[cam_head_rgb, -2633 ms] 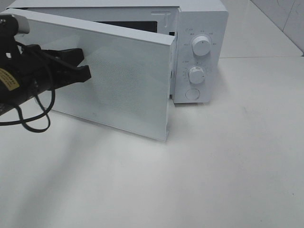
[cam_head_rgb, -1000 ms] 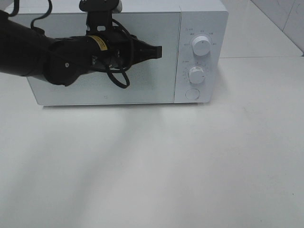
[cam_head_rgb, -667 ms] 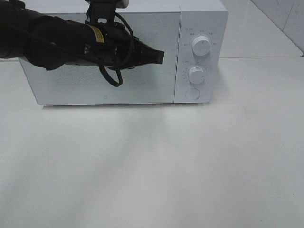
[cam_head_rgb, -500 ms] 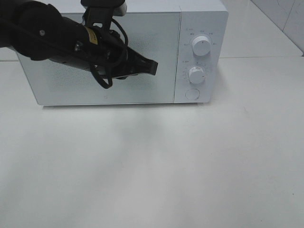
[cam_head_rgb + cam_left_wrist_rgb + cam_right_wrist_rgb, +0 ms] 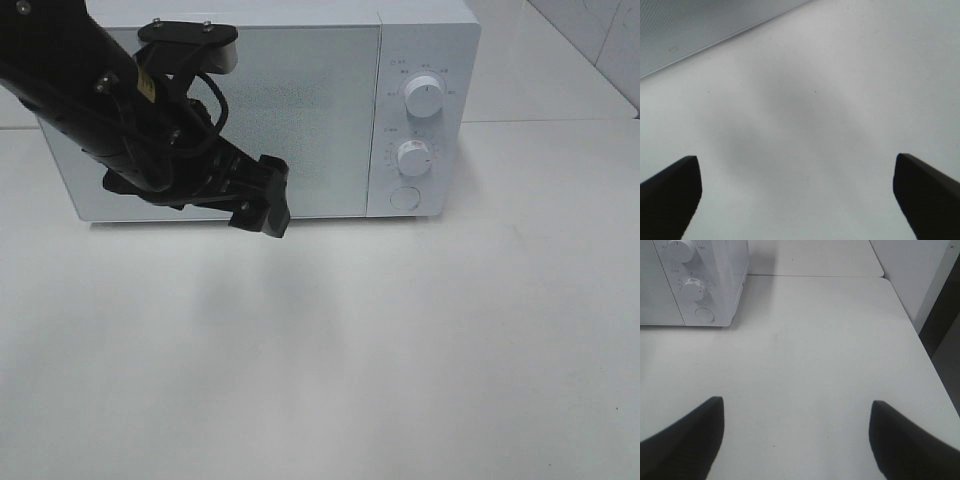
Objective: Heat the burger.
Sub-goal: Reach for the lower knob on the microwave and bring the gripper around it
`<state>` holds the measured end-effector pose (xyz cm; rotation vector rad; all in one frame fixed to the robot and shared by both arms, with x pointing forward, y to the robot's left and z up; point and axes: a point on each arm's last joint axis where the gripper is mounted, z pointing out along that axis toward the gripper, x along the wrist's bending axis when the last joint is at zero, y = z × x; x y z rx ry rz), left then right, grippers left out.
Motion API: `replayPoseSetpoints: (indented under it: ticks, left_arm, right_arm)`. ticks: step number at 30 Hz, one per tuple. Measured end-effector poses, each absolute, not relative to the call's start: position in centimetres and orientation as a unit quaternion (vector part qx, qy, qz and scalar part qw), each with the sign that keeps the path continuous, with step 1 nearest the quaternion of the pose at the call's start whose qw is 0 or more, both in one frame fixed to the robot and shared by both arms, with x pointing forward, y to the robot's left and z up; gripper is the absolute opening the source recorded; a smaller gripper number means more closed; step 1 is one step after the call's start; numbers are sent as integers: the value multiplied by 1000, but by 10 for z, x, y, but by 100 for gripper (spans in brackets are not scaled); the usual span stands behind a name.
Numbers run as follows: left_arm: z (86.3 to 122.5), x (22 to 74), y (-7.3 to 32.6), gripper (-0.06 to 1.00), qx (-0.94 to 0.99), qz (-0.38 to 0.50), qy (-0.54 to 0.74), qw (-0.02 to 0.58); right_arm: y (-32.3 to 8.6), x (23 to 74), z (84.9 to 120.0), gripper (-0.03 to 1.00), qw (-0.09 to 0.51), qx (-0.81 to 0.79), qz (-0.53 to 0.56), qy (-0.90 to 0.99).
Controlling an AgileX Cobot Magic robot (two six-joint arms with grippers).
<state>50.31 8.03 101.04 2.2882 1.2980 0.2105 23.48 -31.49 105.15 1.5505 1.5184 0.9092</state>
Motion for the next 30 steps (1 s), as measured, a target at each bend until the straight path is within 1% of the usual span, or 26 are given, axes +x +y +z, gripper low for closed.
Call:
replayPoseSetpoints:
  ticks: [1,3,4,5,7,8,9,11,13,14,16,17,18,20,21,22,23,24,25,27,28,29,30]
  left_arm:
    - [1012,500,83,98,844,71,478,234]
    - [1013,497,85,98,847,66,479,222]
    - [1014,492,89,98,851,55,481,201]
    - [1014,492,89,98,851,55,481,201]
    - [1016,485,94,98,857,42,484,171]
    - [1016,485,94,98,857,42,484,171]
    - [1017,484,100,98,857,36,490,155]
    - [1017,485,104,98,855,33,496,148]
    - [1019,489,120,98,846,28,518,126]
    - [1019,489,120,98,846,28,518,126]
    - [1023,495,138,98,831,26,543,116]
    - [1023,495,138,98,831,26,543,116]
    - [1026,499,151,99,820,29,560,113]
    - [1028,500,158,98,814,30,568,114]
    - [1028,499,172,98,804,32,583,112]
    - [1028,499,172,98,804,32,583,112]
    - [1029,495,187,98,793,34,599,111]
    - [1028,492,195,98,785,34,608,109]
    - [1028,492,195,98,785,34,608,109]
    - [1023,480,217,98,766,33,634,100]
    - [1023,480,217,98,766,33,634,100]
    - [1022,472,229,98,755,34,648,98]
    - [1022,472,229,98,755,34,648,98]
  right_arm:
    - [-315,235,1052,75,384,608,357,596]
    - [-315,235,1052,75,384,608,357,596]
    - [-315,235,1052,75,384,608,357,596]
    - [-315,235,1052,75,384,608,357,596]
    - [-315,235,1052,75,384,608,357,596]
    - [-315,235,1052,75,384,608,357,596]
    - [-315,235,1052,75,384,608,357,596]
    - [-315,235,1052,75,384,608,357,596]
    - [-315,235,1052,75,384,608,357,596]
    - [-315,235,1052,75,384,608,357,596]
    - [-315,235,1052,75,384,608,357,596]
    - [-315,235,1052,75,384,608,357,596]
    - [-315,235,1052,75,384,608,357,596]
    - [-315,235,1052,75,384,608,357,596]
    - [-315,235,1052,75,384,608,357,596]
    - [-315,235,1052,75,384,608,357,596]
    - [-315,235,1052,75,384,608,357,596]
    - [-315,235,1052,75,384,608,357,596]
    - [-315,235,1052,75,384,608,357,596]
    - [-315,235,1052,75,384,608,357,596]
    - [-315,235,1052,75,384,608,357,596]
    - [-315,235,1052,75,384,608,357,596]
    - [-315,235,1052,75,384,608,357,596]
